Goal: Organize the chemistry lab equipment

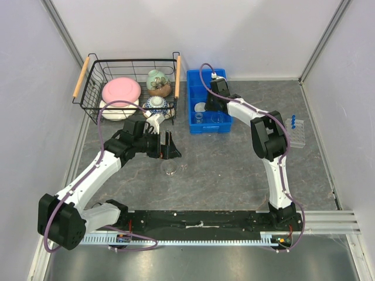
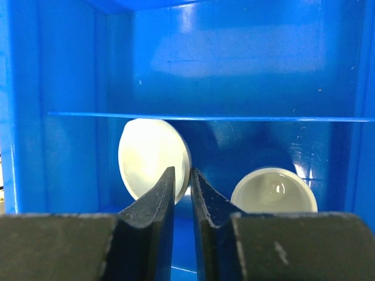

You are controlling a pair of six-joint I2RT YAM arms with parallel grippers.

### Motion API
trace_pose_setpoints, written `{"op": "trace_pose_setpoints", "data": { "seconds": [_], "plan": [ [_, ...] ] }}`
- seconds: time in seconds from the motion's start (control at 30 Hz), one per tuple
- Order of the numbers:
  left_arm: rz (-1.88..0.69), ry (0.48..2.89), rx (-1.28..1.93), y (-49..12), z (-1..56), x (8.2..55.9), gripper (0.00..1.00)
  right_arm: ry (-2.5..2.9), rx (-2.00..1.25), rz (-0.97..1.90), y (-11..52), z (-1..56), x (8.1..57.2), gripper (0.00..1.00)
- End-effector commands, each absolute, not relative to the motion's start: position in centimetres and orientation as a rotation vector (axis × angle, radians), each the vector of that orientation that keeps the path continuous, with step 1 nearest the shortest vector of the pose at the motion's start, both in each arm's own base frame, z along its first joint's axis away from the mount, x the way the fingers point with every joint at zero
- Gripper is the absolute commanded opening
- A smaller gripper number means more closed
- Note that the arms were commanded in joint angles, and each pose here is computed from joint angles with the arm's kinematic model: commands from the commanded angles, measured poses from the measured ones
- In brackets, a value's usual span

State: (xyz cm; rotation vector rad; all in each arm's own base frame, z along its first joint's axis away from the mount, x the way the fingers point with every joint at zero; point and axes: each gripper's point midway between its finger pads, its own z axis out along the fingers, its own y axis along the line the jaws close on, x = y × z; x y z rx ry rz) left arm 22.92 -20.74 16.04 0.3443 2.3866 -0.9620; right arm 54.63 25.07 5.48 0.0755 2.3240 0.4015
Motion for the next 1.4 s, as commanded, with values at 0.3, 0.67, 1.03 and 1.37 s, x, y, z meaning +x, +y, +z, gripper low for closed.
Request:
{"op": "trace_pose_setpoints", "data": {
  "seconds": [0.3, 0.67, 1.03, 1.37],
  "plan": [
    [-0.977, 2.344, 0.374, -21.0, 16.6, 23.3, 0.98, 2.239, 0.05, 0.393, 24.8, 10.5, 55.3, 0.29],
    [-0.976, 2.339, 0.374, -21.0, 16.7, 23.3, 0.98, 2.115, 0.029, 0.322, 22.1, 18.5, 52.7, 0.4],
    [-0.977, 2.331, 0.38, -21.0, 16.9, 23.2, 0.98, 2.17, -0.045, 0.341, 22.1, 20.1, 46.4, 0.5],
    [-0.984, 2.319, 0.384, -21.0, 17.2, 23.1, 0.98, 2.246, -0.081, 0.28, 22.1, 17.3, 43.6, 0.5]
  ]
}}
